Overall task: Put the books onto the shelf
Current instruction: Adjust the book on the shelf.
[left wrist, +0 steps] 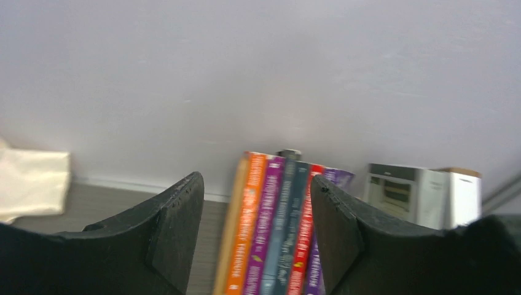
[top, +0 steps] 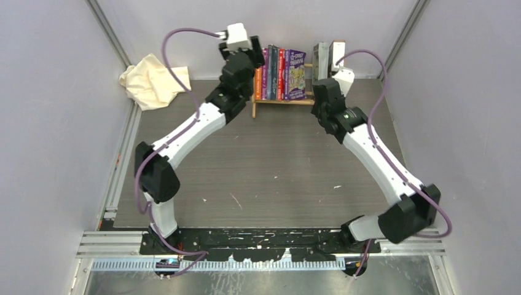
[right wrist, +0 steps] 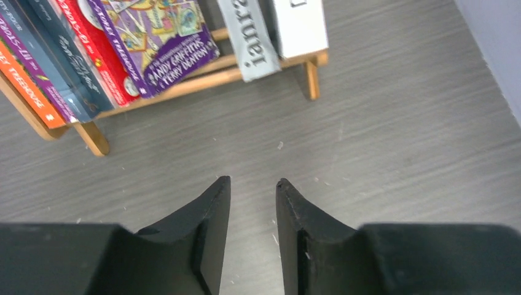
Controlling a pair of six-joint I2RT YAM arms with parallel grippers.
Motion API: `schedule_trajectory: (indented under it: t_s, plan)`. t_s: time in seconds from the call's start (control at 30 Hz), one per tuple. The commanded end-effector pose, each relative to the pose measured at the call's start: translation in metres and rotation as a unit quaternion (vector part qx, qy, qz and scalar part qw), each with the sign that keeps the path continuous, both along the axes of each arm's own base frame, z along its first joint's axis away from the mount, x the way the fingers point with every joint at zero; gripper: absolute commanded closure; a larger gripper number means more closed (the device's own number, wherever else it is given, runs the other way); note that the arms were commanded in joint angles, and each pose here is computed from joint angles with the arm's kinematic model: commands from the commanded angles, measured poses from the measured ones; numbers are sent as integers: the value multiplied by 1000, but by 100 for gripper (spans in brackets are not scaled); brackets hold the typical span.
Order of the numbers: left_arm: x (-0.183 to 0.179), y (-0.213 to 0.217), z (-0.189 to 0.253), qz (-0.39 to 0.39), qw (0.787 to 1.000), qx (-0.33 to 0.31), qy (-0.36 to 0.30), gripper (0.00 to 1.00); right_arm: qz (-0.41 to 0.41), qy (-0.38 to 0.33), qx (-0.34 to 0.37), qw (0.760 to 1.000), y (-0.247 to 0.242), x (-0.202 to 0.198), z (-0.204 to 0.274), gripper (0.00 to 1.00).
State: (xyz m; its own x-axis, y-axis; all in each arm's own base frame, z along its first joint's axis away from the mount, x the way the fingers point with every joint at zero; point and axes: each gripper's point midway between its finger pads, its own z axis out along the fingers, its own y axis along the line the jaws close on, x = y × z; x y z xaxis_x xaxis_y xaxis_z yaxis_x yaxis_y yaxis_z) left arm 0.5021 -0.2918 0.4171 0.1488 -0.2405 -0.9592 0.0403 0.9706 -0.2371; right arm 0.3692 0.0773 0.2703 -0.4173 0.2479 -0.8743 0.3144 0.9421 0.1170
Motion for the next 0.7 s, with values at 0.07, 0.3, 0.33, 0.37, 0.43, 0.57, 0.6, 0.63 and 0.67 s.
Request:
schedule_trajectory:
  t_s: [0.07,0.3,0.33,0.37,0.43,0.57,0.6,0.63,0.67]
  plan:
    - [14,94,-21,62,995,-55,48,36,7,-46,-11,999,25,70,22,87]
    - [42,143,-83,80,986,-99,108,37,9,-26,-34,999,51,137,-11,99]
    - [47,147,-90,78,985,-102,114,37,5,-23,-36,999,51,146,-16,99]
    - [52,148,-97,74,984,-105,120,38,2,-25,-34,999,53,154,-19,99]
    - [64,152,-112,68,983,-112,133,38,-1,-26,-28,999,54,173,-26,99]
    - [85,154,-136,58,978,-138,147,39,-17,-25,-34,999,50,207,-37,99]
    - [92,151,-148,52,976,-140,155,40,-21,-26,-34,999,47,214,-39,99]
    - [99,149,-154,46,975,-145,160,40,-26,-26,-33,999,44,221,-42,99]
    - [105,146,-159,40,974,-150,165,41,-30,-29,-29,999,42,228,-44,99]
